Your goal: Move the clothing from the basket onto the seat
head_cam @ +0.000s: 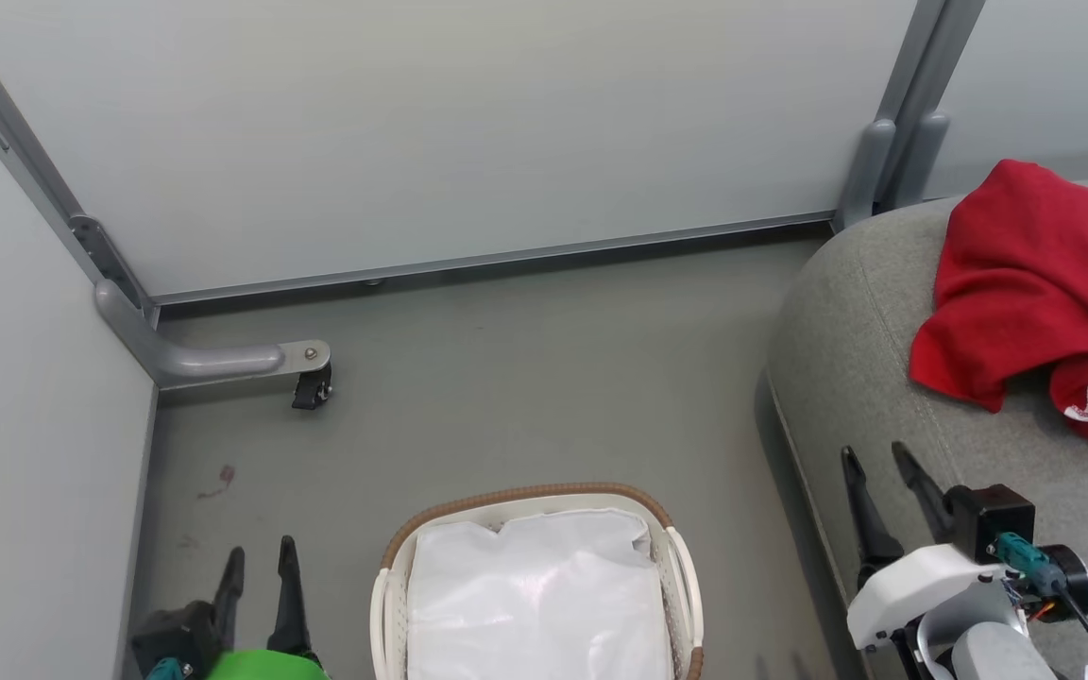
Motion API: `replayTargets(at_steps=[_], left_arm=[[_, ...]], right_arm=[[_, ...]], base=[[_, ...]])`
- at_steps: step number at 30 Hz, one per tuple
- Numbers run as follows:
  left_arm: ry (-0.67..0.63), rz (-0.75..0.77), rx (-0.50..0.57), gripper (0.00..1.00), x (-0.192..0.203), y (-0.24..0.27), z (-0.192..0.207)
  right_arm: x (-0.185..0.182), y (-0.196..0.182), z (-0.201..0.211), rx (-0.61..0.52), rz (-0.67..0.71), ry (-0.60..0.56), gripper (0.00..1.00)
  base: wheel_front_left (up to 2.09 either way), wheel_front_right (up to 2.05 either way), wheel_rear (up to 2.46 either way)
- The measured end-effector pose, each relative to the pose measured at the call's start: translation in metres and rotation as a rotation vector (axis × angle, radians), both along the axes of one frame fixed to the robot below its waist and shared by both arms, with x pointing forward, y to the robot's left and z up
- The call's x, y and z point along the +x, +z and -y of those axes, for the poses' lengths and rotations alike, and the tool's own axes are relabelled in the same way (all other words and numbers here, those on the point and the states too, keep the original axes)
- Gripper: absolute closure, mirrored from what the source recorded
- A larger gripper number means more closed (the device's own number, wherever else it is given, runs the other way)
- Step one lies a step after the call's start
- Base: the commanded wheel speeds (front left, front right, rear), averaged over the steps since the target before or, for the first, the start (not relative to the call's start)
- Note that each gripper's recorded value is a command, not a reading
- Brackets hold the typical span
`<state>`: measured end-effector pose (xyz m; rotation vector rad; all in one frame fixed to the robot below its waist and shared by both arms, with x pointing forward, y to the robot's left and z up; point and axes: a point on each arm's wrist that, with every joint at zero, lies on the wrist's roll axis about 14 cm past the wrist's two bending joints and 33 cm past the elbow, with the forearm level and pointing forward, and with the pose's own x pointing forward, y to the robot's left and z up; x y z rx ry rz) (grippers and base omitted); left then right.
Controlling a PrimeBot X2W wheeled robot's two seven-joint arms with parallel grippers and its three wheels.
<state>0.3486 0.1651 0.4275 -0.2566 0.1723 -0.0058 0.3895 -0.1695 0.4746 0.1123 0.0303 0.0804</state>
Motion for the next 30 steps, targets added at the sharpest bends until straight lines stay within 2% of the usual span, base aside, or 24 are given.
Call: replayTargets(at_steps=[4,7,30], left_arm=[[0.001,-0.039,-0.008,1.00,-0.005,-0.011,0.001],[0.024,-0.057,-0.054,1.00,-0.006,-0.013,-0.002],[0.147,-0.067,-0.405,1.00,0.003,-0.003,-0.017]], right_arm=[[-0.009,-0.018,-0.001,0.015,-0.061,-0.005,1.00],[-0.009,-0.021,0.003,0.066,-0.081,-0.028,1.00],[-0.005,-0.010,0.017,0.463,-0.090,-0.126,1.00]], base=[[0.00,0.00,0.00],[0.00,0.00,0.00],[0.00,0.00,0.00]])
